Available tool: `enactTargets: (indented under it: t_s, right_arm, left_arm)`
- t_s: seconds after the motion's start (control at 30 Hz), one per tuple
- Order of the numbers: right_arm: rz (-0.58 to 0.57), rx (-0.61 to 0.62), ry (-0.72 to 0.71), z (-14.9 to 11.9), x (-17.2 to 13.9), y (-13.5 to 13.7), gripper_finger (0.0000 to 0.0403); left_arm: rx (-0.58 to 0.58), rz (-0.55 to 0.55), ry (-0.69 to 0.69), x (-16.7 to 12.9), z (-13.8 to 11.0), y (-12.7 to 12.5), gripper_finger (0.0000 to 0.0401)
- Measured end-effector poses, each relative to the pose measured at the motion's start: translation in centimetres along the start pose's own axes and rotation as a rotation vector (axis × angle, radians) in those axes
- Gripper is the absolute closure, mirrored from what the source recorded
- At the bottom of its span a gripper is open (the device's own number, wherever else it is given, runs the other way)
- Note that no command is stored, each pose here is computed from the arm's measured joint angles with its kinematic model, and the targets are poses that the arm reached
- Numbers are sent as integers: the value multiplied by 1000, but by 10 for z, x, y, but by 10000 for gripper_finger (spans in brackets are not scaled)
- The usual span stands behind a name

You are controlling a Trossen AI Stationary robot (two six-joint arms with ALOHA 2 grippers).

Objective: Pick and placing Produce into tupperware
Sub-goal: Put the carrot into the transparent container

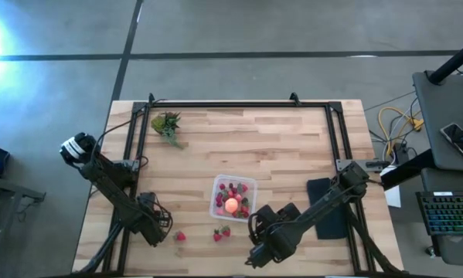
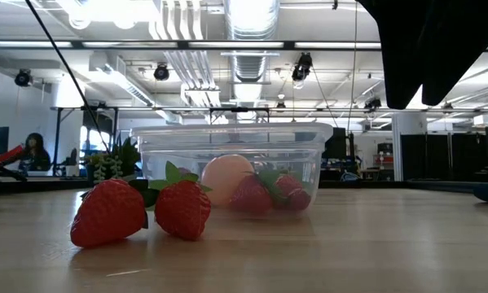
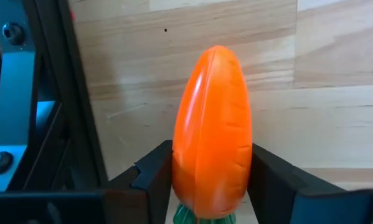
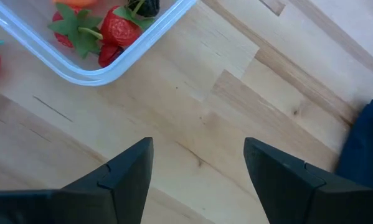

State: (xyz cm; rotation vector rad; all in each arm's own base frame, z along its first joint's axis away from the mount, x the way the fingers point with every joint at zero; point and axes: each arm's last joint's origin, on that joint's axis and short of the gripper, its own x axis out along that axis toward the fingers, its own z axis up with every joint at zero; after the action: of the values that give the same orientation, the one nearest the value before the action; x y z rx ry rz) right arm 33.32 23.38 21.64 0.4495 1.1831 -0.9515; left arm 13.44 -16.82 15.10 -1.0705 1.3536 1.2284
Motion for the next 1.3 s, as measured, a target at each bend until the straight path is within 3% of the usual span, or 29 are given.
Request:
enactTargets:
  t_s: [0.2, 0.33, 0.63, 0.8, 0.93, 1.07, 1.13, 1.3]
  right_arm:
    - [1, -4, 2, -2, -1, 0, 158]
    - [3, -11, 6, -5, -2, 0, 158]
    - [14, -33, 53, -24, -8, -1, 158]
    - [30, -32, 60, -48, -17, -4, 158]
    - [38, 6, 73, -66, -23, -7, 158]
    - [44, 53, 74, -80, -28, -11, 158]
    - [44, 77, 73, -85, -30, -12, 158]
    - [42, 117, 70, -91, -30, -14, 158]
  left_arm:
    - [1, -24, 3, -4, -2, -3, 252]
    - [11, -135, -27, -18, -7, -10, 232]
    - [110, -703, -381, -98, -7, -52, 227]
    - [254, -867, -519, -140, 9, -89, 227]
    - [288, -867, -582, -146, 44, -122, 226]
    - [403, -803, -483, -130, 76, -152, 226]
    - [487, -800, -441, -120, 81, -165, 226]
    - [540, -732, -381, -98, 79, -182, 219]
